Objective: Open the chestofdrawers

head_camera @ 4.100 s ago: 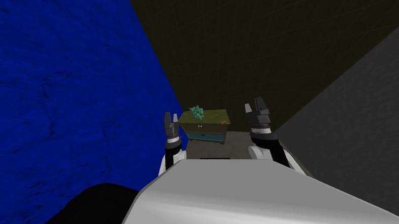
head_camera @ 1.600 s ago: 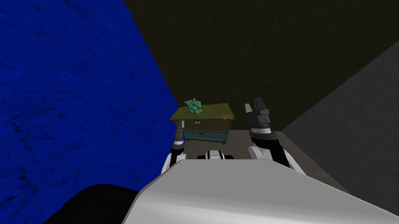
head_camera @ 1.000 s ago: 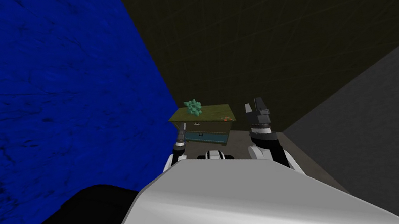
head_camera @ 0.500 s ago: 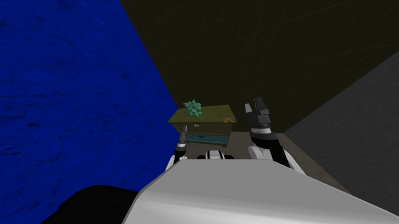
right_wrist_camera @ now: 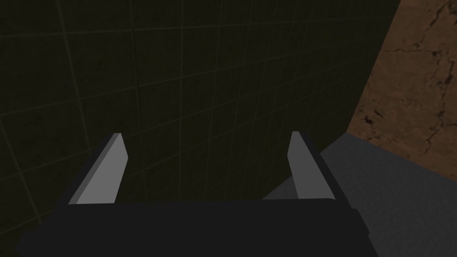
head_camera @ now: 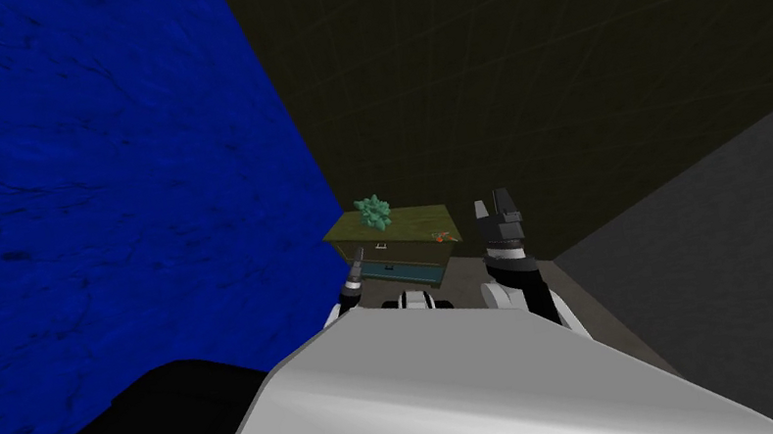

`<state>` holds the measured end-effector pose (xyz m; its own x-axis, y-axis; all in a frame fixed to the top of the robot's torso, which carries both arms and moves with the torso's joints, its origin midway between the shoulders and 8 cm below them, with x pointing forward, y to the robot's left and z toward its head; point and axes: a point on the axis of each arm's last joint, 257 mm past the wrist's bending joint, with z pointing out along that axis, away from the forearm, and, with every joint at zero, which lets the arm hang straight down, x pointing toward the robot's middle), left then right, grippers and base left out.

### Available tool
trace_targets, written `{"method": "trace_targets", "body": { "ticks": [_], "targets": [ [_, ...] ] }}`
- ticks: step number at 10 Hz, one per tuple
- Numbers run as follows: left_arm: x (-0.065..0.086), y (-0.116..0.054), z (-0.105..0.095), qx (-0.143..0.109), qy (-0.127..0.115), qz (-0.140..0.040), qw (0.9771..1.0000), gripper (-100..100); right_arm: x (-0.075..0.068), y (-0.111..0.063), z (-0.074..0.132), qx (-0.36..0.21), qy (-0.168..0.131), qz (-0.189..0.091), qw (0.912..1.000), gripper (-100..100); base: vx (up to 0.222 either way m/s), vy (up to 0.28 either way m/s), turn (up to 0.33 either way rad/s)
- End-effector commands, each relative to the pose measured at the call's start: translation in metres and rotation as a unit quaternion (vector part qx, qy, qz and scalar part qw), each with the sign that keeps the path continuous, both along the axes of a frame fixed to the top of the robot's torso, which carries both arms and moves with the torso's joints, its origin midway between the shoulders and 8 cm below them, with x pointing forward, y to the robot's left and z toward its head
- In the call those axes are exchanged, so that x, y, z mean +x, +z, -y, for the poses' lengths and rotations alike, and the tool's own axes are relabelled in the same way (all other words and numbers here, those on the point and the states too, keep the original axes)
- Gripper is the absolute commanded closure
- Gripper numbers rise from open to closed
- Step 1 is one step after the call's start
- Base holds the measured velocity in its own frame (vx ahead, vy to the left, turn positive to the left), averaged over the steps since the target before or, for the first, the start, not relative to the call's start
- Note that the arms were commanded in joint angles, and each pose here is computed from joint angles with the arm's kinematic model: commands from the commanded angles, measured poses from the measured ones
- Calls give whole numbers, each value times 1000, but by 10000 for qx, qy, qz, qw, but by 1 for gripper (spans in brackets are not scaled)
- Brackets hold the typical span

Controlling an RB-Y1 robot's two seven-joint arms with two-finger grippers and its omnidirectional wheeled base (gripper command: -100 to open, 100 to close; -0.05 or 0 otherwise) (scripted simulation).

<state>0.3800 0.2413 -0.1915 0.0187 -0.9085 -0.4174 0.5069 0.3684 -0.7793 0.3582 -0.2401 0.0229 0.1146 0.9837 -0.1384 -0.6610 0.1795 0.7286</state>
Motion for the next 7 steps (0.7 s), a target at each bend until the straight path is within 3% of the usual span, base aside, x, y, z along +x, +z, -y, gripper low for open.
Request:
{"method": "trace_targets", "body": {
  "ticks": [1,7],
  "targets": [
    [-1,-23,-3,53,26,-153,9999,-100,0,0,0,0,0,0,10000,0,54,-1,-7],
    [-5,-64,-7,119,77,-439,9989,-100,0,0,0,0,0,0,10000,0,53,1,-5]
  ]
}}
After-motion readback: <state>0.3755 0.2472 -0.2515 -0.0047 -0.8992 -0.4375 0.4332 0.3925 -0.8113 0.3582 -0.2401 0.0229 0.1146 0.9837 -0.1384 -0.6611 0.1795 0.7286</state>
